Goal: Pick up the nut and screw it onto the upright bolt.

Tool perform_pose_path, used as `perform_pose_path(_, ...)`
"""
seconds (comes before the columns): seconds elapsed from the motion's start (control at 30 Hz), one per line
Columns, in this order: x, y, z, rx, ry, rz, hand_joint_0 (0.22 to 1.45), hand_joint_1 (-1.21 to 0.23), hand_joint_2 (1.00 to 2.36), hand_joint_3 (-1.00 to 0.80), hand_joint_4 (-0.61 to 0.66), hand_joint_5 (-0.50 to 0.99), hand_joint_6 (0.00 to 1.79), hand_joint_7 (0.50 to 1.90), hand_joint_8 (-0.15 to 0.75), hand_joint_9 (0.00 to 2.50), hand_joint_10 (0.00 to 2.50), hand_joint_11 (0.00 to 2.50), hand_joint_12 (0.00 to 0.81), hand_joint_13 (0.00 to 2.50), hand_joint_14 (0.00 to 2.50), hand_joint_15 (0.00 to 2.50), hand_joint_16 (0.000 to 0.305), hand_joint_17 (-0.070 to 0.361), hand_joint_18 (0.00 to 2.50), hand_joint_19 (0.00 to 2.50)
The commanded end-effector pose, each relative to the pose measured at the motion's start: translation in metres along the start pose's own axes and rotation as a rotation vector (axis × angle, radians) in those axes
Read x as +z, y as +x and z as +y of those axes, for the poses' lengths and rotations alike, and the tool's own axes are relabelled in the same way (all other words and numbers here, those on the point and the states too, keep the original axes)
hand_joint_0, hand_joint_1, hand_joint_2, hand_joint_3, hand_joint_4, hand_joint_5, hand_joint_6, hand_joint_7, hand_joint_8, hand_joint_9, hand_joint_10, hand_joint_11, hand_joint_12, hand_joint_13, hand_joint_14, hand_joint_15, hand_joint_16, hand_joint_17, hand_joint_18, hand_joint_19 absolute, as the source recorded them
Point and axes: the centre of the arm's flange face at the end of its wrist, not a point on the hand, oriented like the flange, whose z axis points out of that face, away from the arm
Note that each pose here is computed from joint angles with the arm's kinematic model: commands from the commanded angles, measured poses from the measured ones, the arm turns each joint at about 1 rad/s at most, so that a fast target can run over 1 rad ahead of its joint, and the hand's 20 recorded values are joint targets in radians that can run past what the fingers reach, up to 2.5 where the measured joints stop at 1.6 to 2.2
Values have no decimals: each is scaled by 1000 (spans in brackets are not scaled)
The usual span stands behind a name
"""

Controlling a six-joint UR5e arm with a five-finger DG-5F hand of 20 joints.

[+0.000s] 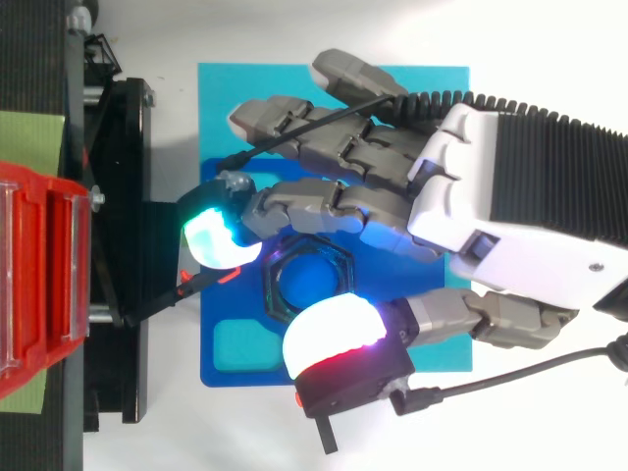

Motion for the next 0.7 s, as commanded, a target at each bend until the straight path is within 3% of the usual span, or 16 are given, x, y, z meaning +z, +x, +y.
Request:
perform_pose_path(0.0, -1, 2, -1, -3, 2, 6, 461, 20, 1000, -500, 55, -172, 501, 597, 156, 101, 0, 0, 321, 0, 0, 0, 47, 106, 0, 0)
perform_pose_path(0.3, -1, 1, -4, -2, 4, 6, 470, -20, 1000, -500, 93, -157, 502, 734, 190, 162, 0, 0, 321, 0, 0, 0, 45, 101, 0, 0)
perform_pose_path(0.67, 0, -1, -7, -4, 7, 11, 489, -175, 1000, -500, 220, -93, 503, 920, 241, 461, 0, 0, 278, 150, 0, 0, 35, 78, 0, 0)
